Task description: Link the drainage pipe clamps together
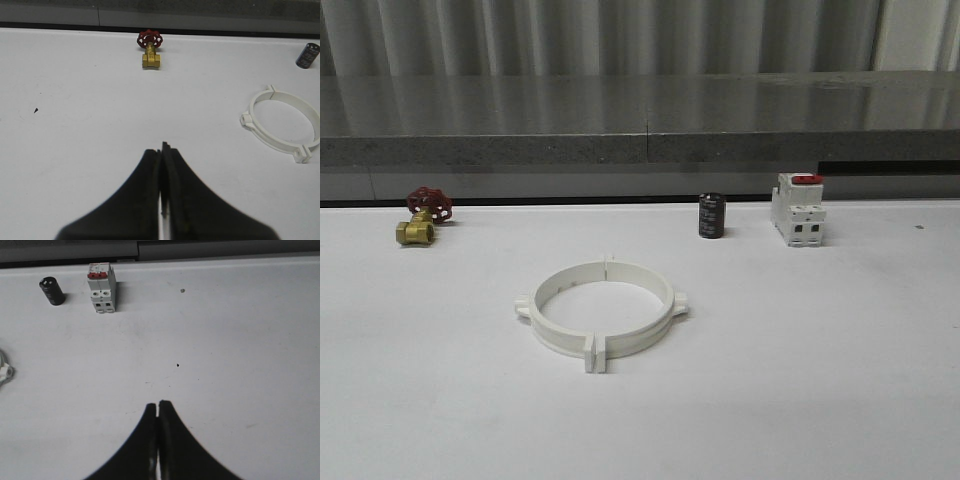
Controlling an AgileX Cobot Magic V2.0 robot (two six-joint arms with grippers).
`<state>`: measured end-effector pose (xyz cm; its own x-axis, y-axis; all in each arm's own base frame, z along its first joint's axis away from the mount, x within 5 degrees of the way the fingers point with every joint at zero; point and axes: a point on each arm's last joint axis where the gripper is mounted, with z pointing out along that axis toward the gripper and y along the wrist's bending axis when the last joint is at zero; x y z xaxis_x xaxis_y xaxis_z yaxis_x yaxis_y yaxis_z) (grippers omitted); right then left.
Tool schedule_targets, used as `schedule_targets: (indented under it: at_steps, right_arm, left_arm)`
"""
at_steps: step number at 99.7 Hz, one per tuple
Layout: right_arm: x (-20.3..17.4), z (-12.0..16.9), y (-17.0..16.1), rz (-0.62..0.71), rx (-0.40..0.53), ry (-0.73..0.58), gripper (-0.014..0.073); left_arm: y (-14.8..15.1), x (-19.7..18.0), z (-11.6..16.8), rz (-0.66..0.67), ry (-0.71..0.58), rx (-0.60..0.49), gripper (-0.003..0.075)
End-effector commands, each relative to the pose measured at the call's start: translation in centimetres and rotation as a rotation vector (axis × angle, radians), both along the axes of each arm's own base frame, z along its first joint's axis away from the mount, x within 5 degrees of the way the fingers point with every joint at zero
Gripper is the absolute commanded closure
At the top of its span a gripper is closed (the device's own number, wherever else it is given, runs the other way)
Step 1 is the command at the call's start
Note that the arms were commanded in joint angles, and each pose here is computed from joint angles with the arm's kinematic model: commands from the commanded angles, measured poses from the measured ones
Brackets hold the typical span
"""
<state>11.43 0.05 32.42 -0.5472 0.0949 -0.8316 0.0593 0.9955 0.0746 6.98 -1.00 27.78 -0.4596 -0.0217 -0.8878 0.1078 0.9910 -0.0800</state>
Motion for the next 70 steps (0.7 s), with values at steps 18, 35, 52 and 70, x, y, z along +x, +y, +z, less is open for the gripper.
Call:
schedule_targets:
  at_steps: [18, 35, 52, 70]
  right_arm:
    - [-1.3, -0.2, -0.1, 0.011, -0.018, -0.251, 0.0662]
    - [-3.2, -2.5, 0.0, 0.024, -0.013, -0.464, 0.0662]
    - [-4.8, -5.7, 0.1, 0.032, 0.004, -0.626, 0.0662]
    - [-5.7, -8.7, 0.1, 0.019, 0.074, -0.669, 0.0662]
  left_arm:
    - [-0.1, 0.3, 1.4, 0.003, -0.088, -0.031, 0.0741]
    - [-0.1, 0.3, 1.4, 0.003, -0.088, -0.031, 0.0741]
    - [-0.1, 0.3, 1.4, 0.003, -0.088, -0.031, 0.0741]
    - [-0.1, 0.3, 1.4, 0.003, -0.088, -0.031, 0.0741]
